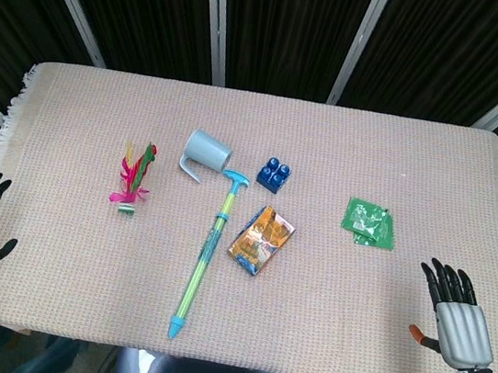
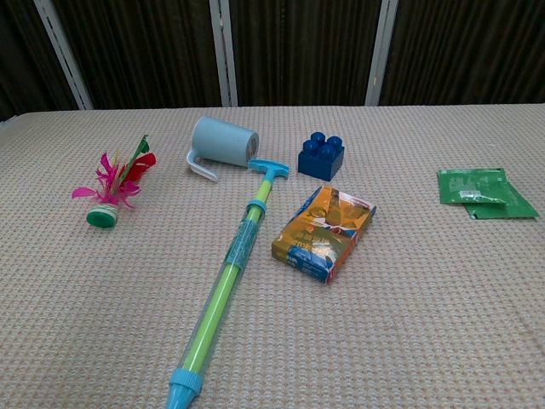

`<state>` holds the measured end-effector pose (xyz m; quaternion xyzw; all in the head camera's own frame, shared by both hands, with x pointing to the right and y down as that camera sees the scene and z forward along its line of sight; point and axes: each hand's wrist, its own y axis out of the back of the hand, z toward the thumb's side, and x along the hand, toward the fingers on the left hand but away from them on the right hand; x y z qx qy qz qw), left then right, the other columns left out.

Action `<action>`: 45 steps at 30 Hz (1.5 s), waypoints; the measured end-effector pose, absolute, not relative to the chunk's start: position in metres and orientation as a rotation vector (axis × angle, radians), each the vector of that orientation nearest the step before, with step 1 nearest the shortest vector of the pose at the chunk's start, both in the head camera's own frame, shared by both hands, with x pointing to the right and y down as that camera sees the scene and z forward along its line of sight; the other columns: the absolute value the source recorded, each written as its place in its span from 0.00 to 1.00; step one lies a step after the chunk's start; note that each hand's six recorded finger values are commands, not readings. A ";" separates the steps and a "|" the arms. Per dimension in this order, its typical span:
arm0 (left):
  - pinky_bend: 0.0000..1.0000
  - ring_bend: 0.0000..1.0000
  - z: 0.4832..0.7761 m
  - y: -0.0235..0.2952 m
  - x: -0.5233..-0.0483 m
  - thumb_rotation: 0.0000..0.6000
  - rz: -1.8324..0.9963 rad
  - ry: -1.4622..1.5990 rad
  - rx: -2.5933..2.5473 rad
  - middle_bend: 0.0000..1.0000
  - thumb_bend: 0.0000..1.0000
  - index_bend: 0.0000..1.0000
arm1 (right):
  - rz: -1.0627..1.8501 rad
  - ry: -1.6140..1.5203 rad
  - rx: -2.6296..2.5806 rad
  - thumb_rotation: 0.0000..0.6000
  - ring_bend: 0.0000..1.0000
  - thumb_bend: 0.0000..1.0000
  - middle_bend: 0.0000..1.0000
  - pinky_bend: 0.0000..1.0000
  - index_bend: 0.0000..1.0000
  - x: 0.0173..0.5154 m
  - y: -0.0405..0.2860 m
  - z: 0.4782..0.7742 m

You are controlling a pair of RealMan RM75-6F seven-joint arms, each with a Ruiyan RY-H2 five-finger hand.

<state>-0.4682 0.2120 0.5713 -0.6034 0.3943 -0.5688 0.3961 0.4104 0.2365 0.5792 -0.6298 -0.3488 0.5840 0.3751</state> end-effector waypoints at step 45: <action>0.00 0.00 0.726 0.038 -0.390 1.00 -1.362 0.796 -1.621 0.00 0.28 0.33 | 1.570 -0.967 -1.580 1.00 0.00 0.10 0.00 0.00 0.00 0.432 0.221 0.584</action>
